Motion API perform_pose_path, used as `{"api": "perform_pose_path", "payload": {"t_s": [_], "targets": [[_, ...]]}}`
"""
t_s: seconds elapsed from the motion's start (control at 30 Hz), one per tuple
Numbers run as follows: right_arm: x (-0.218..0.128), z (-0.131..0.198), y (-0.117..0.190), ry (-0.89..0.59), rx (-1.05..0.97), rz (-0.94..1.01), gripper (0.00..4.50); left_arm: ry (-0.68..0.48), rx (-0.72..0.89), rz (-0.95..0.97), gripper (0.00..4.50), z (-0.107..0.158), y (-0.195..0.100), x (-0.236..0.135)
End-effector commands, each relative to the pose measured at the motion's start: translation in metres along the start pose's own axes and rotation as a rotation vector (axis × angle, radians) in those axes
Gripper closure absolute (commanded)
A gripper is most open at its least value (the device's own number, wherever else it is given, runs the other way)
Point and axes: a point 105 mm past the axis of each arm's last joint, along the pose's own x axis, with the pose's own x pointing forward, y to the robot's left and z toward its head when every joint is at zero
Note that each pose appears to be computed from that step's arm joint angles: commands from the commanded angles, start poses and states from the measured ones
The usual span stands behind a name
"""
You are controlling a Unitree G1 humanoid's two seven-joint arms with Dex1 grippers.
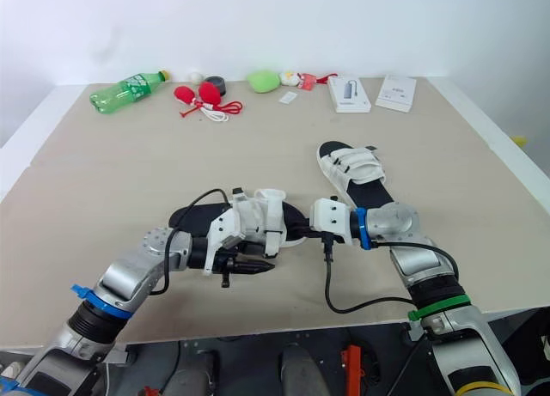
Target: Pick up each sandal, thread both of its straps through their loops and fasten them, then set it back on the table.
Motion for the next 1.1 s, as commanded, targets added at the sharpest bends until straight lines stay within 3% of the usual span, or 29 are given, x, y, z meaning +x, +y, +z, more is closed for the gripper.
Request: {"api": "perform_pose_path", "payload": {"t_s": [0.03, 0.27, 0.57, 0.93, 1.1], "targets": [[0.003, -0.021, 0.015, 0.083, 0.052, 0.058, 4.5, -0.02, 0.019, -0.027, 4.46, 0.009, -0.002, 0.004], [0.002, -0.021, 0.014, 0.084, 0.052, 0.055, 4.5, 0.03, 0.021, -0.101, 4.46, -0.002, -0.012, -0.01], [0.002, -0.022, 0.016, 0.084, 0.056, 0.059, 4.5, 0.046, 0.033, -0.29, 4.46, -0.001, -0.047, -0.044], [0.004, -0.021, 0.014, 0.082, 0.054, 0.063, 4.5, 0.064, 0.032, -0.265, 4.46, 0.005, -0.044, -0.036], [0.003, -0.022, 0.016, 0.086, 0.055, 0.066, 4.5, 0.073, 0.103, -0.309, 2.72, 0.007, -0.05, -0.04]]}}
